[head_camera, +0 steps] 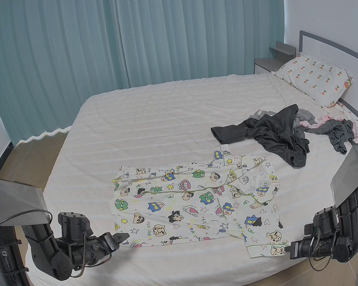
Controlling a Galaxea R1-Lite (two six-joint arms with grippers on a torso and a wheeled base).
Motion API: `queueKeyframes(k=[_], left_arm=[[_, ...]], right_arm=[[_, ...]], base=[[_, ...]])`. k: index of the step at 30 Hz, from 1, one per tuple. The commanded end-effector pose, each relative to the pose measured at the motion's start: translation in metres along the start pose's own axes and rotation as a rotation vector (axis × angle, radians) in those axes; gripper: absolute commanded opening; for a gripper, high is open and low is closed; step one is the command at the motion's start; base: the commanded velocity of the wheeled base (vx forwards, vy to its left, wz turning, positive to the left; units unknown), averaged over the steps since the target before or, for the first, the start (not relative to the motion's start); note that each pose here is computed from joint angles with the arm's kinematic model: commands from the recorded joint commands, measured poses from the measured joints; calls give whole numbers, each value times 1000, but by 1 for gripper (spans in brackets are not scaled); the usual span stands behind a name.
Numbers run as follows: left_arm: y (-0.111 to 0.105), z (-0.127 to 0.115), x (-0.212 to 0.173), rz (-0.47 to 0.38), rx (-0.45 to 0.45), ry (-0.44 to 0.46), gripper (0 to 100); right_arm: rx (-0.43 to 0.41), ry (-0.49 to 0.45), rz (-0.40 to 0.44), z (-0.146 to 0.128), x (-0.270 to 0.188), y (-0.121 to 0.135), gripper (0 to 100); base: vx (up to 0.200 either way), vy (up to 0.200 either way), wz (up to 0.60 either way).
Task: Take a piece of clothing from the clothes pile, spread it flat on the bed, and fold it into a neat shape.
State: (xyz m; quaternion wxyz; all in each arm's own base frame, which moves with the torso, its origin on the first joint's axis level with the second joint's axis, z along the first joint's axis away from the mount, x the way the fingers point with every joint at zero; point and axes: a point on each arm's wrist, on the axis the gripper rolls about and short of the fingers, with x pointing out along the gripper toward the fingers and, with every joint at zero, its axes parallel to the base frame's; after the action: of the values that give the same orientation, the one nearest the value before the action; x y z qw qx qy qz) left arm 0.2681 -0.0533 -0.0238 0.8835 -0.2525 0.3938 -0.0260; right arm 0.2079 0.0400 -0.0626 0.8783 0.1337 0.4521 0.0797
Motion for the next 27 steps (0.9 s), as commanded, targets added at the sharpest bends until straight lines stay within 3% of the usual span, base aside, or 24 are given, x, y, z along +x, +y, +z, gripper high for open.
queueKeyframes(k=[1, 9, 16, 17, 27], left_arm=[[8, -4, 29, 48, 132, 17, 100], [12, 0, 47, 57, 241, 0, 100], [12, 2, 56, 55, 285, -4, 100], [12, 2, 56, 55, 288, -4, 0], [12, -3, 54, 59, 335, 18, 0]], right_arm=[[-5, 9, 0, -3, -3, 1, 0], [-7, 6, 2, -2, -3, 1, 0], [-11, 8, 0, -3, -3, 2, 0], [-15, 8, 0, -3, -3, 2, 0], [-28, 12, -2, -3, -3, 1, 0]], base=[[0, 0, 0], [0, 0, 0], [0, 0, 0], [0, 0, 0], [0, 0, 0]])
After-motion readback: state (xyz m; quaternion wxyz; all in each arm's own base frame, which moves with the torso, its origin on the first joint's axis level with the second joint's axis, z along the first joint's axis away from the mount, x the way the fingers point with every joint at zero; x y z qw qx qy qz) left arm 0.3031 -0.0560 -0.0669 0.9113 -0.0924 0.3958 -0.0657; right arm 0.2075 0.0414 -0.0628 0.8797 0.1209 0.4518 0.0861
